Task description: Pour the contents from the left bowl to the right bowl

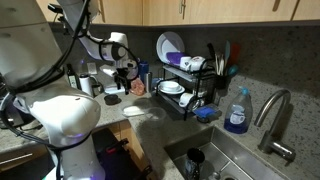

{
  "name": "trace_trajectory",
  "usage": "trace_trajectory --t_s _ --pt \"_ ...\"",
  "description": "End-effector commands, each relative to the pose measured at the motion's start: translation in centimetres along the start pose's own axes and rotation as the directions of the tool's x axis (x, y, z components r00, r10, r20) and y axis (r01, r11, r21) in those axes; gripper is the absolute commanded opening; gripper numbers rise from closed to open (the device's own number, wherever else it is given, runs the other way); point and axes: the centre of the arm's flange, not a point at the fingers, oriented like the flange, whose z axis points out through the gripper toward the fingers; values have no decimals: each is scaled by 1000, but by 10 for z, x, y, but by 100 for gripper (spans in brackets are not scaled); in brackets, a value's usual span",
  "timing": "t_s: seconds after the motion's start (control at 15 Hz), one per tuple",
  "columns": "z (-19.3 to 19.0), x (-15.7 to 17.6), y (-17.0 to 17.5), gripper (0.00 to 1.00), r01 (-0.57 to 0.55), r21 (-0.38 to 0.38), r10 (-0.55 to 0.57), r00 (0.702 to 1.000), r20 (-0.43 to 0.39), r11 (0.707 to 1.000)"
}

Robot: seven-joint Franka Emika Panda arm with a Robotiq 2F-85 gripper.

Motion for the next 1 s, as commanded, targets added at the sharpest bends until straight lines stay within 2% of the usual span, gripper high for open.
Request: trace_trajectory --t_s 0.0,0.47,0.93 --pt "3 0 -4 100 6 4 -6 1000 5 1000" --pt "12 5 -12 100 2 18 -2 1000 14 1000" --pt "50 24 -41 100 -110 49 111 994 -4 993"
